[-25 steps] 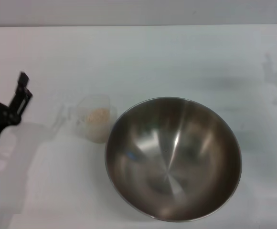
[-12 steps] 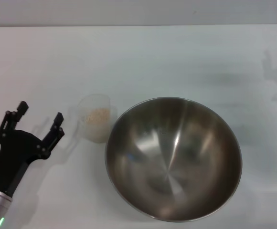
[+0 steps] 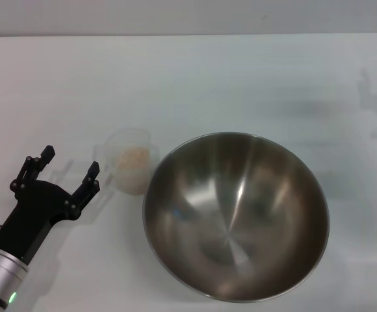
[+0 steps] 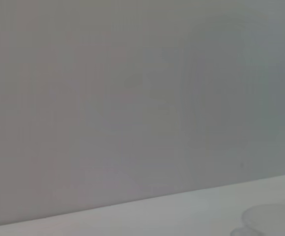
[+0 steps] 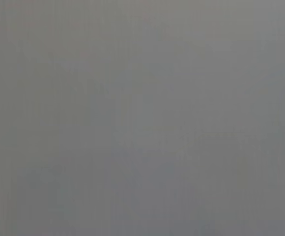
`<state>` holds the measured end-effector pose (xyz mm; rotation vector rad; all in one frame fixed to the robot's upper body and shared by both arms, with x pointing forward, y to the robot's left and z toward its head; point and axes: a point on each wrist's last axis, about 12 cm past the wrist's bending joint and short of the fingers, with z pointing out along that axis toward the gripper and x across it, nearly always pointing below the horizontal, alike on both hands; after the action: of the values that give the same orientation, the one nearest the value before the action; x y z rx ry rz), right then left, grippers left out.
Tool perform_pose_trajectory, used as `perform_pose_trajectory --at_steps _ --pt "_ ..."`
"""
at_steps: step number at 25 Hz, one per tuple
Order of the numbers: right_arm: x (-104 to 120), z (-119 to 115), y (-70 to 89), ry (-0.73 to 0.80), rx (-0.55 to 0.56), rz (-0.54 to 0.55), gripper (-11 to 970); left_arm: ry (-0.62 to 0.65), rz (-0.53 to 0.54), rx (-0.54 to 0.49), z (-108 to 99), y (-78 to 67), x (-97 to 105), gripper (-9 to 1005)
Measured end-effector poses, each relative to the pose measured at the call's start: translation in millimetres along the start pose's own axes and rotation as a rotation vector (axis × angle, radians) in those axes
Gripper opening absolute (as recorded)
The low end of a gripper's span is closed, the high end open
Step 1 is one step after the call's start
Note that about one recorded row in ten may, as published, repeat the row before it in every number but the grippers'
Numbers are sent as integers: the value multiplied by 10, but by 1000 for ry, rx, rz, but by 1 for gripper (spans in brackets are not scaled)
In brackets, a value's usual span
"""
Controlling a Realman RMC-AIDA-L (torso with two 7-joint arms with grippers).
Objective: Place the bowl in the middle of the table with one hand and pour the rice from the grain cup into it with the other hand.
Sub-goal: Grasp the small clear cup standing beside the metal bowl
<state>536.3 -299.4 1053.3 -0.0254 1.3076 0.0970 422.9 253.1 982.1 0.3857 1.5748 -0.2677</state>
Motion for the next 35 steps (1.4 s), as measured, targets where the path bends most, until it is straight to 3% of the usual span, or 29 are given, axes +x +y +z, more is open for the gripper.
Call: perform_pose_trajectory --at_steps 35 --pt "-5 16 4 -3 -2 7 467 59 18 -39 342 139 -19 717"
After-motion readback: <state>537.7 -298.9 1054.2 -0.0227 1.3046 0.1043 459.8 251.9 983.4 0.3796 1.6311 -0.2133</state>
